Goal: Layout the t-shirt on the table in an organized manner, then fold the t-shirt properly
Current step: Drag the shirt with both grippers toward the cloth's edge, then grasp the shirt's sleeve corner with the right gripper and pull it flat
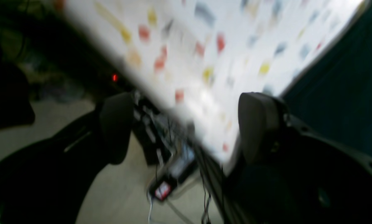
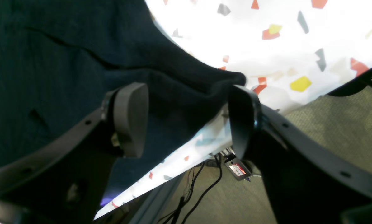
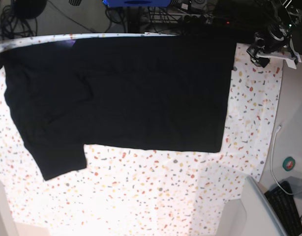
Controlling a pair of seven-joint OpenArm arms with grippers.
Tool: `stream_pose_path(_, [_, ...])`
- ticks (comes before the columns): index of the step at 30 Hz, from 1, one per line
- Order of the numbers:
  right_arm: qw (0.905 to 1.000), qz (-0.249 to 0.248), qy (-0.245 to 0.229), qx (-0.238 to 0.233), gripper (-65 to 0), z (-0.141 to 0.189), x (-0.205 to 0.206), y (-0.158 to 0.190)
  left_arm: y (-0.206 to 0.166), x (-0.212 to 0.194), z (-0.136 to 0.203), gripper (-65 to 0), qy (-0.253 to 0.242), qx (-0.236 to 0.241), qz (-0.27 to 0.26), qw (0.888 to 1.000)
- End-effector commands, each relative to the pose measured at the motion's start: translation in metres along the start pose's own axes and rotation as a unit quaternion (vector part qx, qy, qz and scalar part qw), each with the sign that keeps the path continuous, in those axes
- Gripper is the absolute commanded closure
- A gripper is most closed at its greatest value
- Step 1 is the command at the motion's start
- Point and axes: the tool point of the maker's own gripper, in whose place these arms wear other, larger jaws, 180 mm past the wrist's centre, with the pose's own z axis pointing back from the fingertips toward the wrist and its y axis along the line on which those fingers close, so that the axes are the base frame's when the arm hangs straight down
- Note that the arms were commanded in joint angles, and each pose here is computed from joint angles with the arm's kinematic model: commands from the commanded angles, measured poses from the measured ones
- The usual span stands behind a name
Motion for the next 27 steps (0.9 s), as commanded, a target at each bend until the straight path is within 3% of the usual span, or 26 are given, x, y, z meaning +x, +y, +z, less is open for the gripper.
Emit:
stream_pose_path(1, [0.9998, 0.012, -0.014, 0.000, -38.1, 0.006, 0.013, 0.000, 0.007, 0.013, 0.007, -50.2, -0.021, 0.007, -0.002, 1.000])
stream_pose_path(6, [0.9997, 0.014, -0.019, 0.007, -38.1, 0.007, 0.020, 0.007, 0.000, 0.031, 0.010, -50.0, -0.045, -0.017, 0.005, 0.999])
stream_pose_path(8, [0.9988, 0.028, -0.037, 0.015, -38.3, 0.006, 0.038, 0.020, -0.008, 0.037, 0.014, -44.9, -0.056, -0.054, 0.001, 0.997])
stream_pose_path(10, [0.9964, 0.063, -0.054, 0.013, -38.9, 0.001, 0.065, 0.037, -0.015, 0.046, 0.016, -31.4, -0.066, -0.084, -0.010, 0.994])
stream_pose_path(13, [0.9840, 0.164, -0.070, 0.000, -38.9, -0.027, 0.101, 0.072, -0.022, 0.047, 0.017, 0.0, -0.069, -0.106, -0.019, 0.992])
stream_pose_path(15, [0.9698, 0.232, -0.077, -0.001, -38.9, -0.047, 0.118, 0.099, -0.023, 0.047, 0.017, 0.0, -0.069, -0.108, -0.021, 0.992])
stream_pose_path(17, [0.9610, 0.268, -0.068, -0.005, -38.9, -0.063, 0.127, 0.115, -0.020, 0.046, 0.017, 0.0, -0.067, -0.103, -0.019, 0.992])
stream_pose_path(21, [0.9570, 0.288, -0.032, -0.018, -38.9, -0.089, 0.132, 0.127, -0.013, 0.038, 0.013, 0.0, -0.055, -0.096, -0.014, 0.994])
stream_pose_path(27, [0.9498, 0.312, -0.015, -0.013, -38.9, -0.109, 0.113, 0.132, -0.011, 0.036, 0.012, 0.0, -0.052, -0.095, -0.012, 0.994])
